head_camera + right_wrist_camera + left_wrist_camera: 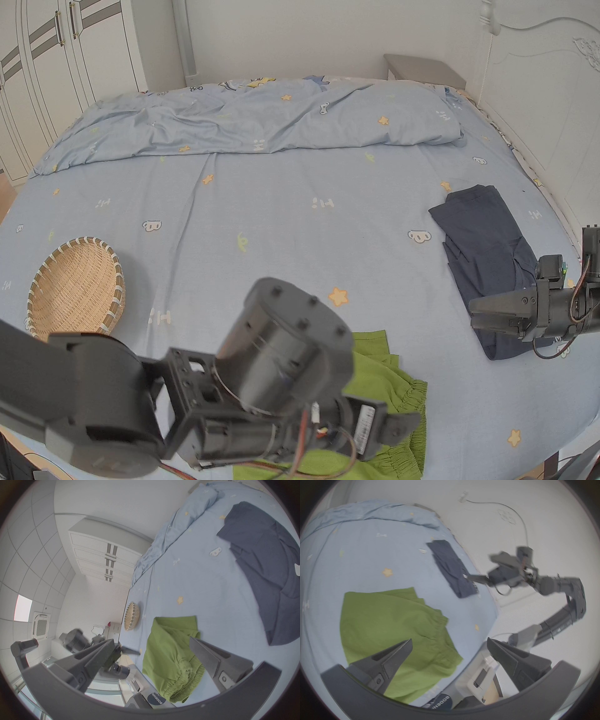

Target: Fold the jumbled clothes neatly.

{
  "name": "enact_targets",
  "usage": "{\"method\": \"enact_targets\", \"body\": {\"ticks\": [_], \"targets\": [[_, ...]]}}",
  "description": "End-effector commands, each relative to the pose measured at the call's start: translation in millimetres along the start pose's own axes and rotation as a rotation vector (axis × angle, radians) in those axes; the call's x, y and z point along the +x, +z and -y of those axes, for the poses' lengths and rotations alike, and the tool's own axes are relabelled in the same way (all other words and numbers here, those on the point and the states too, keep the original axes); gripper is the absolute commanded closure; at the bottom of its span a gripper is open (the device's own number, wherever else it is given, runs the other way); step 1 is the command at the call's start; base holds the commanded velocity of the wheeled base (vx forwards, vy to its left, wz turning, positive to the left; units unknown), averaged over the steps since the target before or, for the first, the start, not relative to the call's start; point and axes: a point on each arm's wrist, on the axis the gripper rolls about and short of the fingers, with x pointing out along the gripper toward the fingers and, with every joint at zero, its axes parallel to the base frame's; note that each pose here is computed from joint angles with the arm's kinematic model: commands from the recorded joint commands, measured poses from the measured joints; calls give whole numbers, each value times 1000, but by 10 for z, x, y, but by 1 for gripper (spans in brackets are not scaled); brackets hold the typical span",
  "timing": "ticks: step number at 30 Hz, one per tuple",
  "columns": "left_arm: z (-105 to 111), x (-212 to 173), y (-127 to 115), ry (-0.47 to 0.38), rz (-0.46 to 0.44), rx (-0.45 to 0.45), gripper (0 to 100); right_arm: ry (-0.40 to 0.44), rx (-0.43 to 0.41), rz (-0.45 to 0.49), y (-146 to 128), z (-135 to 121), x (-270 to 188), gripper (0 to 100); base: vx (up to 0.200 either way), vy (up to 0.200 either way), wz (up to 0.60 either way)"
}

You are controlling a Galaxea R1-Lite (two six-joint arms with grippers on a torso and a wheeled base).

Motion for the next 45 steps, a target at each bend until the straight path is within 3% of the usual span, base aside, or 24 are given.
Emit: {"method": "enact_targets", "body": {"ticks": [1, 4, 5, 6, 10, 17, 28, 33, 45], "targets": [[-684, -296, 162, 120, 70, -163, 0, 71, -22, -150, -243, -131, 253, 0, 0, 0, 0], [-1146, -421, 119, 128, 33, -281, 0, 98, -20, -248, -387, -158, 427, 0, 0, 0, 0], [-1146, -421, 119, 128, 33, -281, 0, 98, -20, -248, -387, -158, 427, 0, 0, 0, 0], [-1367, -456, 43, 124, -4, -341, 0, 93, -9, -299, -463, -120, 527, 0, 0, 0, 0], [-1686, -452, -189, 120, -93, -441, 0, 79, -10, -413, -652, -5, 717, 0, 0, 0, 0], [-1997, -231, -425, 154, -119, -423, 0, -26, -71, -474, -825, 136, 863, 0, 0, 0, 0], [-1885, 198, -546, 81, -143, -389, 0, -83, -44, -521, -872, 336, 1023, 0, 0, 0, 0], [-1774, 378, -611, 44, -170, -351, 0, -104, -26, -455, -748, 437, 971, 0, 0, 0, 0], [-1662, 527, -621, -38, -128, -347, 0, -145, 17, -377, -613, 680, 938, 0, 0, 0, 0]]}}
